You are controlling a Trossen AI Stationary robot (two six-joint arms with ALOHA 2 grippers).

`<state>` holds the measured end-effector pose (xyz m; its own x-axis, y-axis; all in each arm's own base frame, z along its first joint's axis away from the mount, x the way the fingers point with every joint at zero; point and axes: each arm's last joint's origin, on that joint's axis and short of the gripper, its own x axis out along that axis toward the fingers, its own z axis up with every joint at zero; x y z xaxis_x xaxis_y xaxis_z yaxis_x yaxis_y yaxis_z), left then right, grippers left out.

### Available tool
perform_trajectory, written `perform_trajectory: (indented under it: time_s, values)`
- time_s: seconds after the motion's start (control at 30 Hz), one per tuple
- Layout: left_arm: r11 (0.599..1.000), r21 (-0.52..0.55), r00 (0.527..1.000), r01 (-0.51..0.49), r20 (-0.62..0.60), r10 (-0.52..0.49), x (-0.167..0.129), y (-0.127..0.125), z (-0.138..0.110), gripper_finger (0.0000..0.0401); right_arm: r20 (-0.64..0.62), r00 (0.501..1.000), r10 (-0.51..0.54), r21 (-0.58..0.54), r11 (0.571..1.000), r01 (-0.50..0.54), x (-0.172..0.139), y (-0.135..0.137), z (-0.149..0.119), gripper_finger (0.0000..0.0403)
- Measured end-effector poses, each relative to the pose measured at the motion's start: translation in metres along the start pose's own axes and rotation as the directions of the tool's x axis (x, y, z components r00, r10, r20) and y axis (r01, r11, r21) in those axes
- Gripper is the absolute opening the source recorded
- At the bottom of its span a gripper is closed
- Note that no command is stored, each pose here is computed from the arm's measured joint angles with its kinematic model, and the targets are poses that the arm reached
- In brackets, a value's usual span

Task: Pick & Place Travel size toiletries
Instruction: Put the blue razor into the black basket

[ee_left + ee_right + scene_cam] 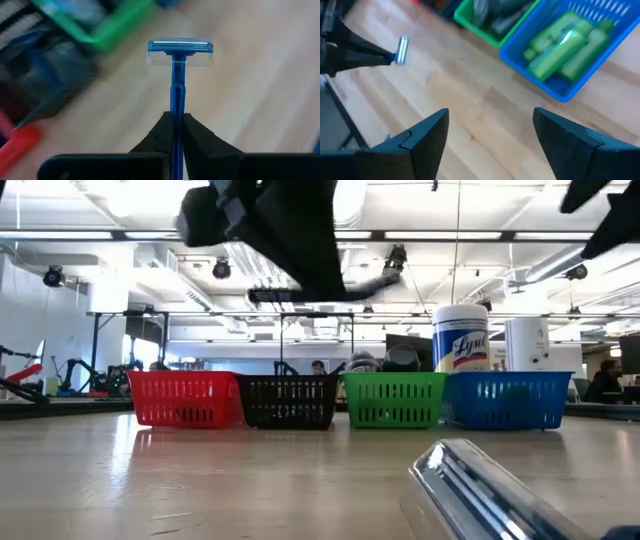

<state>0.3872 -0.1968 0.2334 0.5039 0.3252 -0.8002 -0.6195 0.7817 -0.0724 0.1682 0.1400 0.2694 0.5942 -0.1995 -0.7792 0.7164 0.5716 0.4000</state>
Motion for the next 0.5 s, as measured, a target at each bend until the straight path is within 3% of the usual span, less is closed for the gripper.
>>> perform_trajectory:
  time_s: [0.1, 0.2, 0.33, 0.5]
  values:
    - [0.969, -0.245, 0.997, -0.033, 0.061, 0.049, -0.007, 0.025, 0.015, 0.0021, 0.057, 0.998, 0.002, 0.045, 0.999, -0.005, -0.006, -0.005, 0.006, 0.0276]
    - [0.918, -0.394, 0.988, -0.040, 0.122, 0.095, -0.005, 0.056, 0.034, 0.0021, 0.109, 0.994, 0.010, 0.083, 0.996, -0.019, -0.012, -0.010, 0.013, 0.0267]
    - [0.864, -0.504, 0.983, -0.009, 0.152, 0.099, 0.024, 0.098, 0.054, 0.0022, 0.156, 0.987, 0.033, 0.091, 0.995, -0.047, -0.017, -0.013, 0.019, 0.0256]
    - [0.803, -0.596, 0.990, -0.012, 0.104, 0.091, 0.066, 0.143, 0.059, 0.0022, 0.175, 0.984, 0.025, 0.092, 0.995, -0.042, -0.017, -0.014, 0.021, 0.0248]
